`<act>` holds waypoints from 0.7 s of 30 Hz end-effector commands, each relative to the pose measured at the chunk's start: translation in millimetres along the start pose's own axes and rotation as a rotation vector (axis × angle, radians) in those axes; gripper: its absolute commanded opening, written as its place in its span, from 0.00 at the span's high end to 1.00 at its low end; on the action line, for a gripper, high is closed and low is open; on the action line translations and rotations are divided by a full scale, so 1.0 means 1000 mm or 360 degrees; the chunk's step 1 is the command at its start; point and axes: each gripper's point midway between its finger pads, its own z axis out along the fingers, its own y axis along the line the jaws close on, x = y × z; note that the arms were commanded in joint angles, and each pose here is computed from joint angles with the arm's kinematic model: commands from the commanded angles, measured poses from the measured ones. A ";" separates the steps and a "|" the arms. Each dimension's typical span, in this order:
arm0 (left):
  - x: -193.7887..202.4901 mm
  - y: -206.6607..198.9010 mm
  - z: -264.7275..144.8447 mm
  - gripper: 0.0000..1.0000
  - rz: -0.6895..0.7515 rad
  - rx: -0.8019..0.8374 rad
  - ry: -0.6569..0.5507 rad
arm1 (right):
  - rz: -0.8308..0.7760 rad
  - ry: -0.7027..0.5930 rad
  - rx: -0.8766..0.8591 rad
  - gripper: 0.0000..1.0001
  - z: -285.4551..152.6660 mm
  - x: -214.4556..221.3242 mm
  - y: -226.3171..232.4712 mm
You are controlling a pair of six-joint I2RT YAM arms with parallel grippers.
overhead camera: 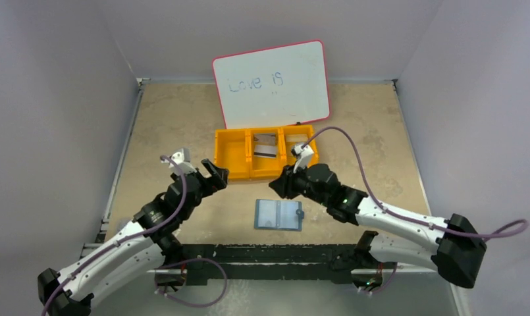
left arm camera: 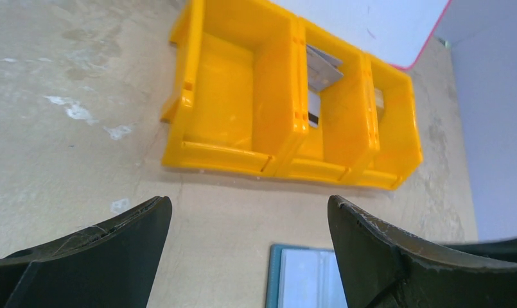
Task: Take the credit cards out of the card holder
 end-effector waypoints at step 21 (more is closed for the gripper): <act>-0.037 0.020 -0.013 0.09 -0.0162 -0.0153 -0.0275 | -0.0344 0.0447 0.0734 0.66 0.033 0.142 0.011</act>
